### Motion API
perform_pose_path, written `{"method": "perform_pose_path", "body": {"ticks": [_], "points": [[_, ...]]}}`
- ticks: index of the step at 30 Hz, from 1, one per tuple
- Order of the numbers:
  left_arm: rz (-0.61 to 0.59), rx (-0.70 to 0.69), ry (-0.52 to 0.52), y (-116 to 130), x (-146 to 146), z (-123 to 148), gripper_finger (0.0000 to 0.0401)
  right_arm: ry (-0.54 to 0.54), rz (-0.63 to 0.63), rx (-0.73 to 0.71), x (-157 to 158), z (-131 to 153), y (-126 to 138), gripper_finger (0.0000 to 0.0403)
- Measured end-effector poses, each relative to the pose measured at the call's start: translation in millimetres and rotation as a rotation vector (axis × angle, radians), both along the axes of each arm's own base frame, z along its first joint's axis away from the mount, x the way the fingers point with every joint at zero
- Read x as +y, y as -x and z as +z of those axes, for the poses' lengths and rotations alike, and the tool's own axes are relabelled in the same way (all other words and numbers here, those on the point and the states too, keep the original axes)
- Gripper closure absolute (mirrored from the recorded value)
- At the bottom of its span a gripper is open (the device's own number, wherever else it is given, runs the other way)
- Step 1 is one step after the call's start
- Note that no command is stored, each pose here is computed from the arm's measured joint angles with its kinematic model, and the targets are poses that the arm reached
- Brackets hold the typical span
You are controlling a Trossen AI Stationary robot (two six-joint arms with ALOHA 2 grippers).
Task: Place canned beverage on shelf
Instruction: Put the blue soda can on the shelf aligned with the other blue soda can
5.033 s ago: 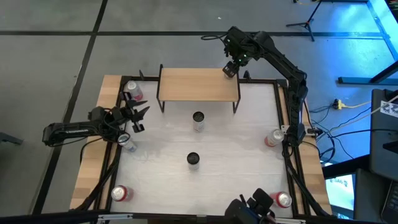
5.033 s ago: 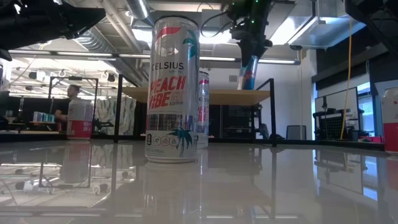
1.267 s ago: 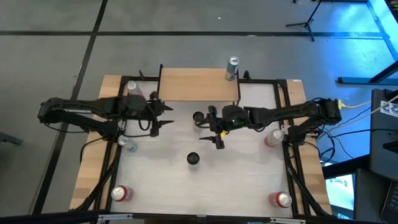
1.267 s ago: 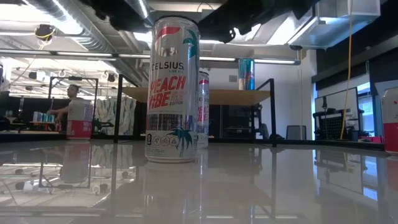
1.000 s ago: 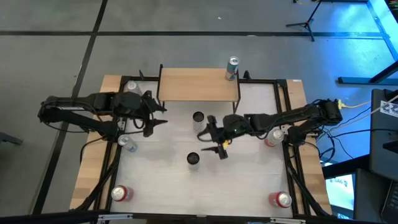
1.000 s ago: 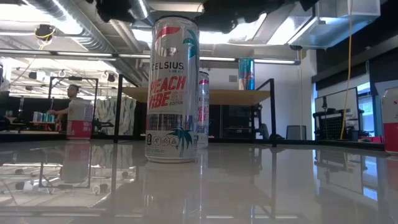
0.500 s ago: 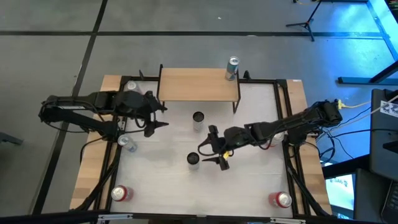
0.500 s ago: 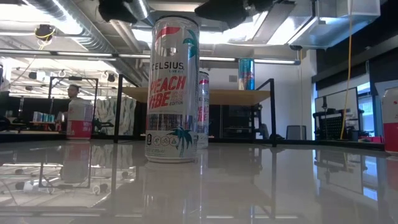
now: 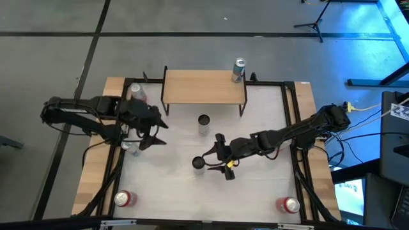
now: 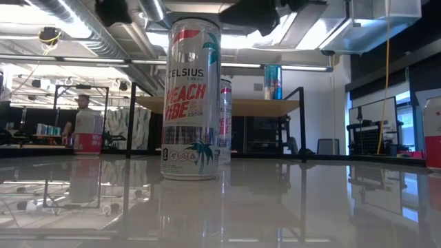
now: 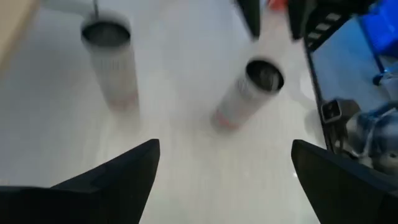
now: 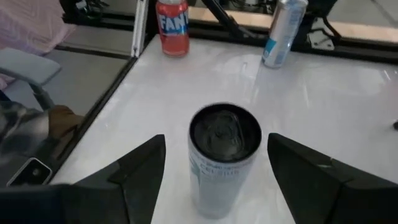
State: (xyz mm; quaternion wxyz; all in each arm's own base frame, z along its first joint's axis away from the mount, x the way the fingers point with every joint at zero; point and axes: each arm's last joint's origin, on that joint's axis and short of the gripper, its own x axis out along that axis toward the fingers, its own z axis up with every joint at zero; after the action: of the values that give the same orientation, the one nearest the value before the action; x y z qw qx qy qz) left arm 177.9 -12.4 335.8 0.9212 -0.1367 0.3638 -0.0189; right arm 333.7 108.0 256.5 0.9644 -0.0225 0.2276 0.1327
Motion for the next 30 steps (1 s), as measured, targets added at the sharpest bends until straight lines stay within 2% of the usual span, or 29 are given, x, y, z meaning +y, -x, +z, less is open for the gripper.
{"method": "perform_pose_path", "body": {"ticks": [8, 15, 20, 25, 30], "points": [[0.259, 0.416, -0.036, 31, -4, -24, 0.0047, -0.014, -0.006, 0.0, 2, 0, 1, 0.0126], [0.428, 0.649, -0.076, 55, -1, -31, 0.0047, -0.01, -0.009, -0.001, 2, 0, 0, 0.0126], [0.43, 0.717, -0.067, 61, -1, -32, 0.0047, -0.009, -0.008, -0.002, 2, 0, 0, 0.0126], [0.414, 0.743, -0.008, 62, -3, -32, 0.0047, -0.006, -0.008, 0.006, 2, -2, -1, 0.0126], [0.396, 0.753, 0.001, 64, -8, -32, 0.0047, -0.001, -0.008, 0.02, 2, -6, -2, 0.0126]]}}
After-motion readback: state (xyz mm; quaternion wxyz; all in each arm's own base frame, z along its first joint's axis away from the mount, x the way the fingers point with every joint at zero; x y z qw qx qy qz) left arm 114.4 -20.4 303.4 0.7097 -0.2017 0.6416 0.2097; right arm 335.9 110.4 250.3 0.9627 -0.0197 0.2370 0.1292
